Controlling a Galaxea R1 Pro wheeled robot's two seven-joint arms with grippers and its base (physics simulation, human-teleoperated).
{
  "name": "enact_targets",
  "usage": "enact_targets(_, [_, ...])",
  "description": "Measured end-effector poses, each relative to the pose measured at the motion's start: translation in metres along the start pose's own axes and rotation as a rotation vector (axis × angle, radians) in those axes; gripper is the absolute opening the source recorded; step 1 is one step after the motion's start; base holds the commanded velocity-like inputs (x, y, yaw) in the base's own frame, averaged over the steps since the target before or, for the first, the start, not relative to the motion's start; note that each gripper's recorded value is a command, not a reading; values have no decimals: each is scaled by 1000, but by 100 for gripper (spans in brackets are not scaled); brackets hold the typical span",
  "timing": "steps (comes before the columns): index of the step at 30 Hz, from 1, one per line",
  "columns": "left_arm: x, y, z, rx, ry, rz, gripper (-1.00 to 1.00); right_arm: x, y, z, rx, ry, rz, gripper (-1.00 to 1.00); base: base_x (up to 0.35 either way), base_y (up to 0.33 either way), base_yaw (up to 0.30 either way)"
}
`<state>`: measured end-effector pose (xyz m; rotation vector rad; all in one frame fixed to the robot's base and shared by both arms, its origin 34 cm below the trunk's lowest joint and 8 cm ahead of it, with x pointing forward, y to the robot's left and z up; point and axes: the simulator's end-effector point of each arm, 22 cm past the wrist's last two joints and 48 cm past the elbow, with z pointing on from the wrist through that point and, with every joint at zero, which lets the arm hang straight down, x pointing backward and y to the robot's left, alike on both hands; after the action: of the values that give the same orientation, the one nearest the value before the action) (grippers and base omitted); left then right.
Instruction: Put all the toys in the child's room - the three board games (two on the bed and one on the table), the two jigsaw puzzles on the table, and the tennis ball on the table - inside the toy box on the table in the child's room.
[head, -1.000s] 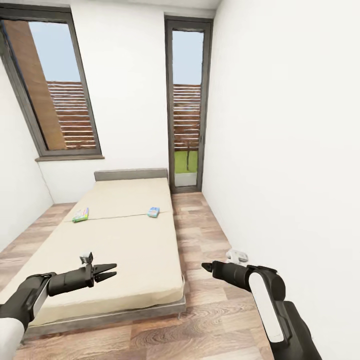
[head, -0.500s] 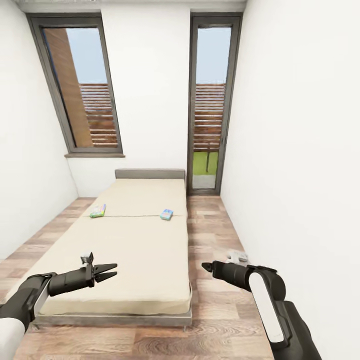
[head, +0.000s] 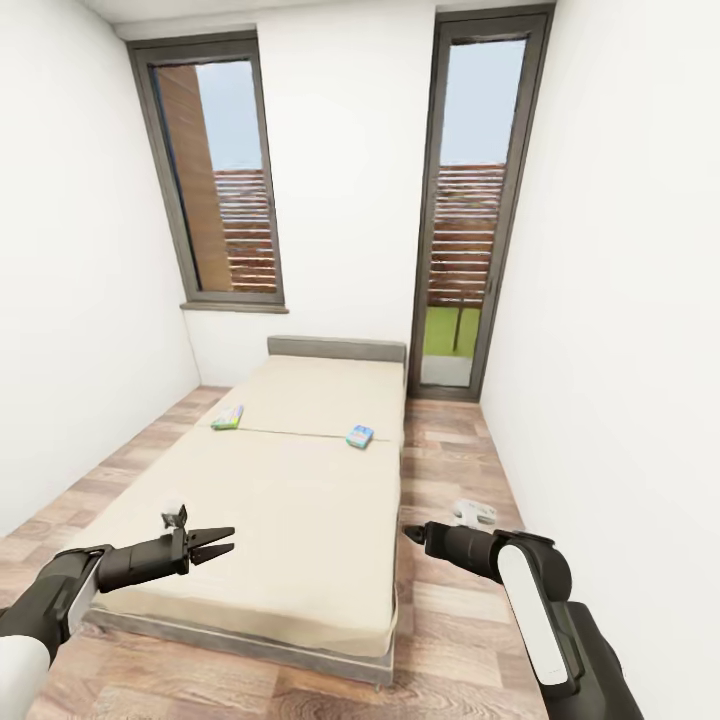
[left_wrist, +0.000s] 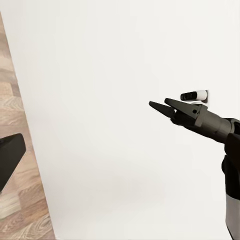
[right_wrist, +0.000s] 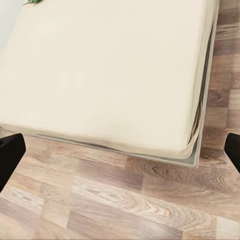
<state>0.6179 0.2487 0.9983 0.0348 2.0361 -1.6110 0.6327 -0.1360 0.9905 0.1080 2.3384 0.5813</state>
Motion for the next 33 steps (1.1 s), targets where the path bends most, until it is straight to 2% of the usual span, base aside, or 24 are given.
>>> enact_targets(11, [0, 0, 0, 0, 0, 0, 100, 0, 1, 0, -2, 1, 0, 100, 176, -170, 290])
enact_targets(19, [0, 1, 1, 1, -1, 15, 100, 14, -6, 10, 8, 41, 16, 100, 158, -151, 274])
enact_targets(33, [3, 8, 2, -3, 4, 5, 100, 21, -10, 15, 12, 59, 22, 100, 131, -185, 243])
